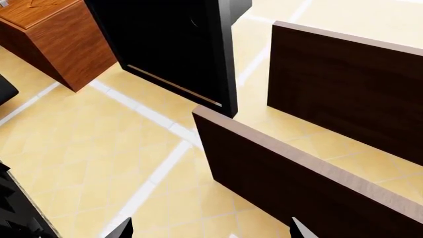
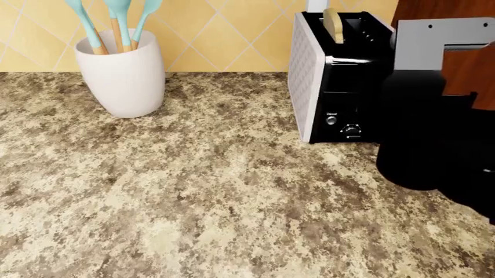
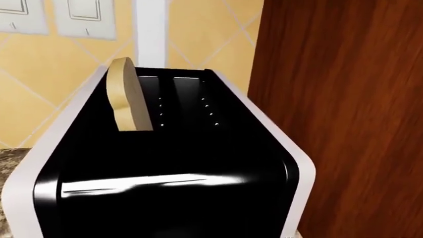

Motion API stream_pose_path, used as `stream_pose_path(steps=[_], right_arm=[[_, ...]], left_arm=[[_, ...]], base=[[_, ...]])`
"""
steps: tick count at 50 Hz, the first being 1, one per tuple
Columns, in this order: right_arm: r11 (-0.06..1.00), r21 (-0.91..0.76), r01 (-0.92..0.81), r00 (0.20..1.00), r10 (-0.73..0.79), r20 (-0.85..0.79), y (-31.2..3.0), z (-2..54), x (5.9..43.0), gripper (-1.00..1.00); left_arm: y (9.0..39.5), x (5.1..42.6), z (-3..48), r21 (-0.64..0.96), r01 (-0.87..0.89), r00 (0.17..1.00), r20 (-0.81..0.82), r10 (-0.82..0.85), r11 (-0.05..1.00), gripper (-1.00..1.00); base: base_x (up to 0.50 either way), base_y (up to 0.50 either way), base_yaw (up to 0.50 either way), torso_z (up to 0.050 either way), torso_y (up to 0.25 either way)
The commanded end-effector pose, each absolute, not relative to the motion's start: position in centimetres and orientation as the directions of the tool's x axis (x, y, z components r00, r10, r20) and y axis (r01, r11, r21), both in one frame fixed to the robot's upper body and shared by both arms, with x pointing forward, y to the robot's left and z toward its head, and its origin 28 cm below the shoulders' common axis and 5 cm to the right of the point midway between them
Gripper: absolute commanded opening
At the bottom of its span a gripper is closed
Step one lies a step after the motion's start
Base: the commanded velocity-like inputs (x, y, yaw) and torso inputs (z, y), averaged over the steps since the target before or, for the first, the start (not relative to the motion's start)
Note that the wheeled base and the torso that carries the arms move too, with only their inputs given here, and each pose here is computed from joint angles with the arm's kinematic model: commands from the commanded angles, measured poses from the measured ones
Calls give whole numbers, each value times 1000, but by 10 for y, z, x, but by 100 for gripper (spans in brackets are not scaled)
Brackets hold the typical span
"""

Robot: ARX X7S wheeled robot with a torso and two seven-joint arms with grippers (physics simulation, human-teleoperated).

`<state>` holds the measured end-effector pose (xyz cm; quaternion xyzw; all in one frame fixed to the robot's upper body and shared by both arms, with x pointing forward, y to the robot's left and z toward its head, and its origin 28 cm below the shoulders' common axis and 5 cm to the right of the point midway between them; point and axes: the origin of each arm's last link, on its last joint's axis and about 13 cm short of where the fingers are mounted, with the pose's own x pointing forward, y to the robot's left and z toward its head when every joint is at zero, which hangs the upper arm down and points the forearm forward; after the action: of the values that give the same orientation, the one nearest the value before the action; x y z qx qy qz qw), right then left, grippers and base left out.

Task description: Push down the lever of the toaster to turn it on.

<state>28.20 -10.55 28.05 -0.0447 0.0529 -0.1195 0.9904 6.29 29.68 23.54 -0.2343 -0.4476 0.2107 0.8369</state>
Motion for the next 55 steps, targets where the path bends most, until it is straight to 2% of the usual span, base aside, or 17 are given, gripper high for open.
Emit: stream_pose_path(steps=[1,16,55], right_arm=[[962,-120,245,961,-258,-101,-106,275,284,-100],[944,-136,301,943,-316,-105,-113,264,285,-100],[945,-179,274,931,-307,-197,-112,227,291,-100]], left_arm=[[297,63,235,-580,-142,511,651,561,802,100],[296,63,235,-577,-141,512,653,558,804,100],[295,62,238,-575,-139,511,656,555,807,100]], base=[[0,0,0,0,0],[0,0,0,0,0],[0,0,0,0,0]])
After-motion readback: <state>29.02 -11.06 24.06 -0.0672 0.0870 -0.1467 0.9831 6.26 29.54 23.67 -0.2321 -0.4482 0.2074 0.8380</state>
